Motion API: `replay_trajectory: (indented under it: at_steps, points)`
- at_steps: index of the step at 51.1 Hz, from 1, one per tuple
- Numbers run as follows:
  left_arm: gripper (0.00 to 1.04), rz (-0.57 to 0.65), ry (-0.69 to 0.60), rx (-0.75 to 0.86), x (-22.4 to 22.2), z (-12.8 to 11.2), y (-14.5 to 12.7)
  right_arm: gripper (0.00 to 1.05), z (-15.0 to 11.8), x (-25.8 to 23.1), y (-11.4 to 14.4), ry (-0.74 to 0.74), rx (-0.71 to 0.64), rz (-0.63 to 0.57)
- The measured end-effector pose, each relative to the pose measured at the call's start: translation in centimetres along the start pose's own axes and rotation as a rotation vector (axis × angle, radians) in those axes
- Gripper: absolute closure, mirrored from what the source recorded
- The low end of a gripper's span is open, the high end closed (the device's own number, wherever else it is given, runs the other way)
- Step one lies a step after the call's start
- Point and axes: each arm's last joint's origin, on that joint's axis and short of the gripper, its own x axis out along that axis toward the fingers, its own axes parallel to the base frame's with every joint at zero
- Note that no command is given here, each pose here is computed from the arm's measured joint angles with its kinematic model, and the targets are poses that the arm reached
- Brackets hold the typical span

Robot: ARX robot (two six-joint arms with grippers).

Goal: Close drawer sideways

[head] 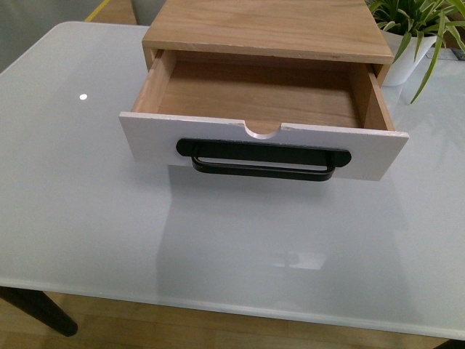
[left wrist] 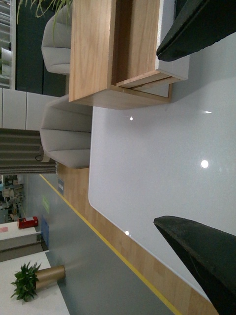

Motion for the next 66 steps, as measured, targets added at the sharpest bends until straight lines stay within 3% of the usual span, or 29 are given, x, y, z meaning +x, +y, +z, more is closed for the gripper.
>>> replay_trajectory:
  at_steps: [39,41,44,47,57,66]
  points:
    - [0.09,-0.001,0.001,0.000,0.0,0.0,0.0,0.09,0.0,0.0,0.0,0.007,-0.004,0.003]
    - [0.09,-0.059,0.093,0.024,0.1,-0.1,-0.1,0.09,-0.1,0.1,0.2,0.099,-0.041,0.023]
    - [0.09,-0.199,0.351,0.053,0.3,-0.2,-0.4,0.09,-0.3,0.8,0.8,0.249,-0.151,0.059]
    - [0.09,-0.285,0.450,0.109,1.2,-0.4,-1.0,0.09,-0.2,1.9,1.8,0.284,-0.253,0.143]
    - [0.09,-0.502,0.405,0.283,6.3,0.2,-3.6,0.09,-0.2,7.2,3.7,0.325,-0.617,0.345]
    - [0.09,-0.648,0.400,0.397,10.8,-1.0,-5.6,0.09,-1.7,11.0,5.2,0.419,-0.794,0.502]
